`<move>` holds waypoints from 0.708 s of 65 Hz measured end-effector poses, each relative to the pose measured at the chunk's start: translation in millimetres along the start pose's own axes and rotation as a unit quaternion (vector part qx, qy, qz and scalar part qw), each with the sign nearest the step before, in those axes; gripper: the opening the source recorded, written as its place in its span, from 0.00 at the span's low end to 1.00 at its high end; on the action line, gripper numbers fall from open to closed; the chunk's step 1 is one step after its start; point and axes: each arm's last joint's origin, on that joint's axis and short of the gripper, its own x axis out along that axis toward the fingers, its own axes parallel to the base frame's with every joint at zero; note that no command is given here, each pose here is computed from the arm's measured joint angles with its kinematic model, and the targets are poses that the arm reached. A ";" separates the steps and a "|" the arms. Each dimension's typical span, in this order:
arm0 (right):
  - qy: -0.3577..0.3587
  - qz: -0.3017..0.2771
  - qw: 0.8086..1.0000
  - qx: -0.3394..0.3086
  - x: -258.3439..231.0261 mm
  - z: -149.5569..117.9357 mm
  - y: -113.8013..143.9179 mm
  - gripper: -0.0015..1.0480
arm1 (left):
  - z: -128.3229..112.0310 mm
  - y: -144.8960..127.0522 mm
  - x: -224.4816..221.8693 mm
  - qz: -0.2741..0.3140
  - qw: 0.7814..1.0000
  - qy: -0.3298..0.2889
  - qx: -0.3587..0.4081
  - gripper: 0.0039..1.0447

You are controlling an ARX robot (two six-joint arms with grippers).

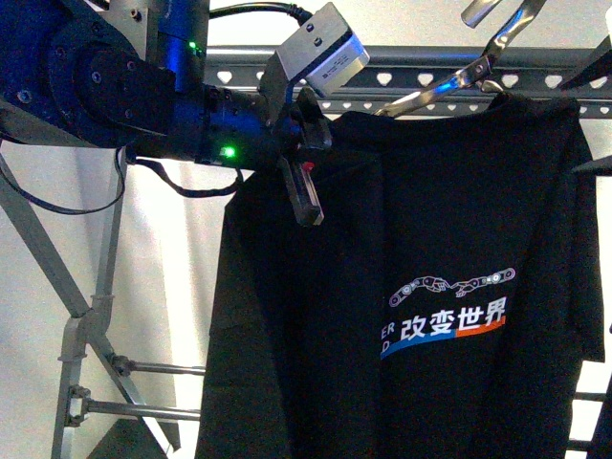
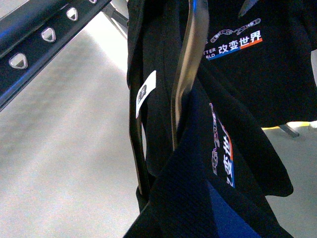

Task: Hang clothes on hanger

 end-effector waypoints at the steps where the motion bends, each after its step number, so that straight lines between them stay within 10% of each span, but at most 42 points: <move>1: 0.000 0.000 1.000 0.000 1.4 -0.5 0.1 0.93 | 0.0 0.0 0.0 0.000 1.000 0.000 0.000 0.03; 9: 0.006 -0.006 1.000 0.003 14.9 -4.0 -5.6 0.93 | 0.0 0.0 0.0 0.000 1.000 0.000 0.000 0.03; 46: 0.035 -0.009 0.999 0.025 20.8 -26.4 2.9 0.02 | 0.0 0.0 0.0 0.000 1.000 0.000 0.000 0.03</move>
